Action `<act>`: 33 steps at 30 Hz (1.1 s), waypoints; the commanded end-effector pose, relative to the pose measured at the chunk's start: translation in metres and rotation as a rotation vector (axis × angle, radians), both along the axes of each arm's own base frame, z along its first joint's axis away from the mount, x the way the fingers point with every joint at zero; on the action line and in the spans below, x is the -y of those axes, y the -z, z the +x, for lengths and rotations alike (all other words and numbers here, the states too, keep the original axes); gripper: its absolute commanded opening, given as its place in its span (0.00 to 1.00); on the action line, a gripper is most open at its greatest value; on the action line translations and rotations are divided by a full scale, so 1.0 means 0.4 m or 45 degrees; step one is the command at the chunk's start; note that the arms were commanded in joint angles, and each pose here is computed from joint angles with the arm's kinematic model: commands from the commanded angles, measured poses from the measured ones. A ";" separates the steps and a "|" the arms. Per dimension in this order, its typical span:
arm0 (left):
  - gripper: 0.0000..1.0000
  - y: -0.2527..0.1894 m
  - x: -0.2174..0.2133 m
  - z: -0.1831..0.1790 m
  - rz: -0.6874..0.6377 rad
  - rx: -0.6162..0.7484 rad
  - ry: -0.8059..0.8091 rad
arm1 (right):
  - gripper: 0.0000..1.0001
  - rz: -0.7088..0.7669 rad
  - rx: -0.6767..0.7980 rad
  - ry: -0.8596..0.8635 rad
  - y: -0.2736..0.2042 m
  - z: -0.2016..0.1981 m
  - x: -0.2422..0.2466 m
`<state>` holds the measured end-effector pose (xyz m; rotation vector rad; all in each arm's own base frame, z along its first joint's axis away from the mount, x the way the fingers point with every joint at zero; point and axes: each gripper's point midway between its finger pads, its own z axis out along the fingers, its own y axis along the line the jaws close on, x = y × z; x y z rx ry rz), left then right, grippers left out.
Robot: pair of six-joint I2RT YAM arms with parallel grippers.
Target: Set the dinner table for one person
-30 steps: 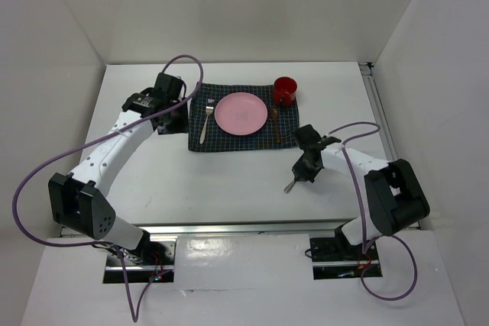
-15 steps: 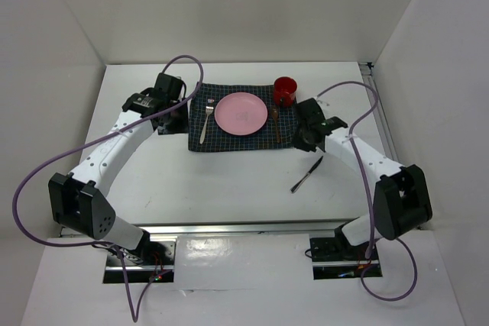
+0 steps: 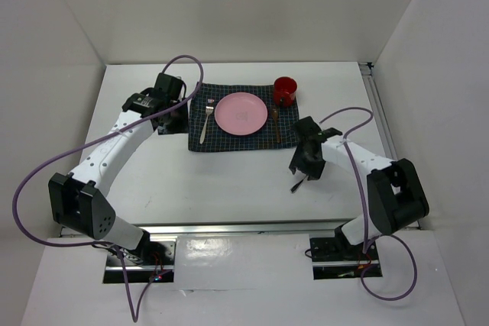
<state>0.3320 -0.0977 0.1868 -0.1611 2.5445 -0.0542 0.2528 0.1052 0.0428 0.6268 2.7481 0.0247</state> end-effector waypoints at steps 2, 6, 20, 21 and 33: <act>0.56 -0.023 0.003 0.008 -0.030 0.049 -0.008 | 0.62 0.083 -0.058 0.073 0.022 -0.046 -0.012; 0.56 -0.023 0.003 0.008 -0.031 0.049 -0.008 | 0.56 0.070 -0.089 0.074 0.061 -0.048 -0.011; 0.56 -0.013 0.007 0.009 -0.028 0.032 0.008 | 0.28 -0.011 -0.162 0.099 0.164 -0.059 0.011; 0.56 -0.013 0.007 0.009 -0.028 0.032 0.008 | 0.23 -0.011 -0.162 0.099 0.164 -0.059 0.011; 0.56 -0.013 0.003 0.011 -0.019 0.035 0.001 | 0.00 -0.095 -0.021 0.168 0.067 -0.037 0.056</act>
